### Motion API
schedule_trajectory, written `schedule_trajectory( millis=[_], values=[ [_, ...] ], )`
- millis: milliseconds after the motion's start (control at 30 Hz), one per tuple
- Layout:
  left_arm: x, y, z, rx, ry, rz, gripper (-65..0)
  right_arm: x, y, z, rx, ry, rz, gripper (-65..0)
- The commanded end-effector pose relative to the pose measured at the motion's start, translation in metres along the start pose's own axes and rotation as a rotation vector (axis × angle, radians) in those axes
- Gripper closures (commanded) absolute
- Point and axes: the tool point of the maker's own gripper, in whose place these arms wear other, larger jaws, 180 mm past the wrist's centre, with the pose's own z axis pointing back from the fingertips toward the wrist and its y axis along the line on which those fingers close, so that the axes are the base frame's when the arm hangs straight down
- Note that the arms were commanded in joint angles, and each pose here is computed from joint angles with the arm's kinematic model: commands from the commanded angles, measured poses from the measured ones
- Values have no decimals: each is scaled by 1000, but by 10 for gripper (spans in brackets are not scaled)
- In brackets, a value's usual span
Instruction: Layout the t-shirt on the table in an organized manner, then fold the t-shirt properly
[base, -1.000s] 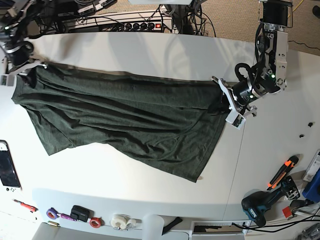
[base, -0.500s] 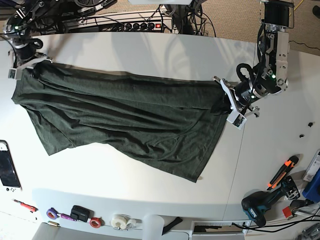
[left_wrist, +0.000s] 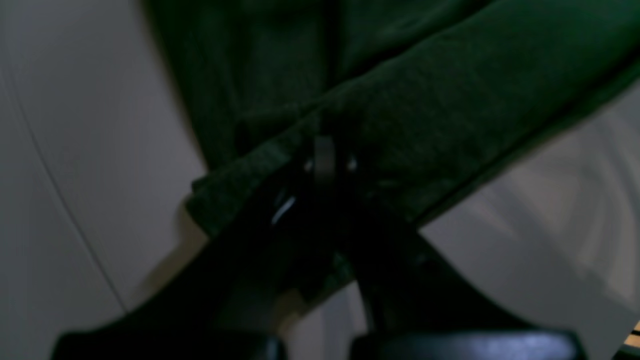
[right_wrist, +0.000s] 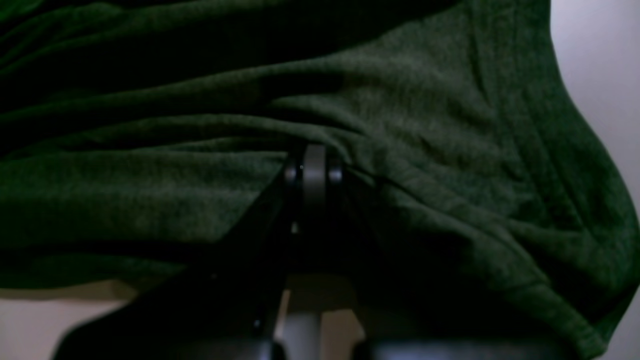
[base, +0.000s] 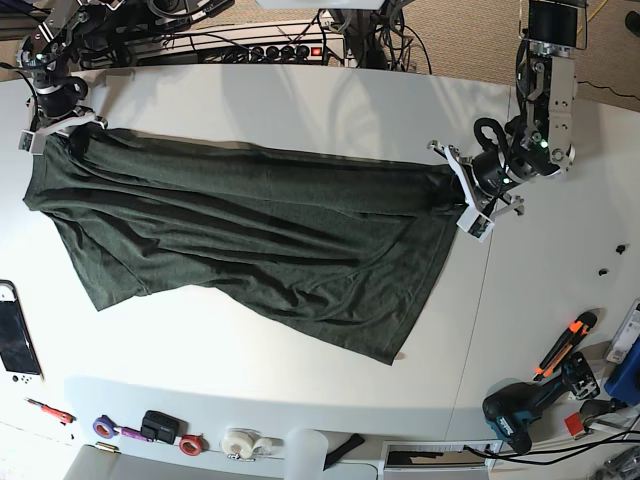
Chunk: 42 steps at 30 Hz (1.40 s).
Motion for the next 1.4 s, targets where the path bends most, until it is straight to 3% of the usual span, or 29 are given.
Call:
schedule_trajectory(
  millis=[0,233,567,967,1367],
  values=[
    [-8,13,0,42,42,-3,0,-5,-5,1,-16,47,26,0],
    [-74,25,-4,54,205,100,0,-7,-4,1,-8,55,14,0],
    [-106,19,57,72,295,-49,0,0,-9,7,29,79,-25,0],
    [-122,7,108,130,291,10,0,-7,-22,30,66,148,-52,0],
    [-106,4,102,139,218,48,0,-10,-20,31,78,164,-65,0]
  ],
)
